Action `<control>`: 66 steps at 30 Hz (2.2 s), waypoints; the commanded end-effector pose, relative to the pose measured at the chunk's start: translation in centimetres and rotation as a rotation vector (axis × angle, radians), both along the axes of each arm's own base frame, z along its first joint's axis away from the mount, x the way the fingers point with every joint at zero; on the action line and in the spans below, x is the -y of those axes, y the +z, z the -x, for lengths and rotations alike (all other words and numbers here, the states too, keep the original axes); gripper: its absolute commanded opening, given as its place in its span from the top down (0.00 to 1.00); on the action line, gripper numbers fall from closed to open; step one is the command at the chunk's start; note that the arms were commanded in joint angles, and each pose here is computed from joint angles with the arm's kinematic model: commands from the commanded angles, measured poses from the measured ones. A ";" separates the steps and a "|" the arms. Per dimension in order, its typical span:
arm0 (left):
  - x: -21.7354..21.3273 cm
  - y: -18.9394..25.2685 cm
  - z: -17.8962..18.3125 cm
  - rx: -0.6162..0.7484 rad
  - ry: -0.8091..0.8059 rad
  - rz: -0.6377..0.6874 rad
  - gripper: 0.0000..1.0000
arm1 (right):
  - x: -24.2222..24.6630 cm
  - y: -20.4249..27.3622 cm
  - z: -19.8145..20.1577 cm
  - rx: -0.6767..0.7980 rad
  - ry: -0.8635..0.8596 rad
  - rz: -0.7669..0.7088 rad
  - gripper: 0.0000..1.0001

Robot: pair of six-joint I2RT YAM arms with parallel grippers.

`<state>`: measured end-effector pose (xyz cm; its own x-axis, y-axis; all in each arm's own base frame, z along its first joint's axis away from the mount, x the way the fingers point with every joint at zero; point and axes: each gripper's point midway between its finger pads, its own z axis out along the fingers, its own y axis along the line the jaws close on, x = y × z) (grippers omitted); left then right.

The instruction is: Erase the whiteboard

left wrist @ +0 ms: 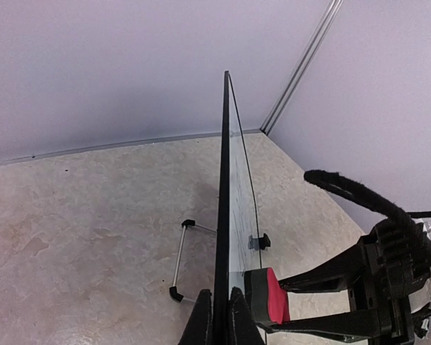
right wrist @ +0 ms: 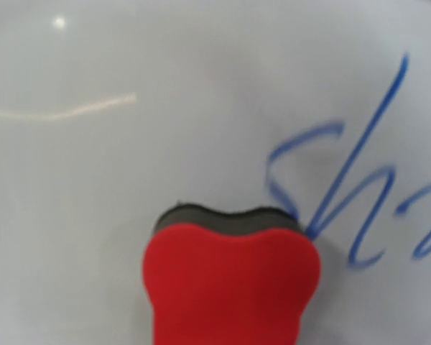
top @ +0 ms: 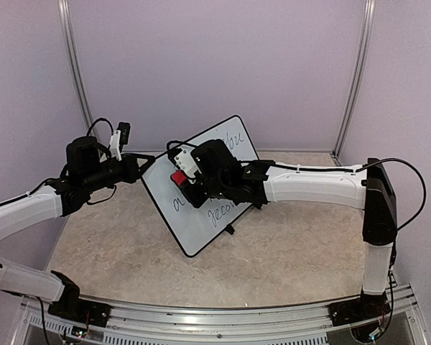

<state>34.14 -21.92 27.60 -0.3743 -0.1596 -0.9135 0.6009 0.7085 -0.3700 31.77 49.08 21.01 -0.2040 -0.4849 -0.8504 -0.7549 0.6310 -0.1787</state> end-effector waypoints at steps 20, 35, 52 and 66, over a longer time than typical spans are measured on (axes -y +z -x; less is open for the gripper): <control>1.1 4.2 1.2 0.132 -0.078 0.054 1.00 | 1.3 -2.6 -1.4 -0.082 -0.027 0.007 0.74; 1.0 4.1 1.1 0.131 -0.072 0.051 1.00 | 0.9 -0.9 -1.1 -0.054 -0.008 -0.012 0.74; 1.0 4.2 1.1 0.132 -0.073 0.052 1.00 | 1.4 -4.0 1.0 -0.075 -0.004 0.057 0.74; 1.1 4.1 1.2 0.130 -0.075 0.052 1.00 | 2.5 -3.2 -1.6 -0.049 -0.074 0.059 0.74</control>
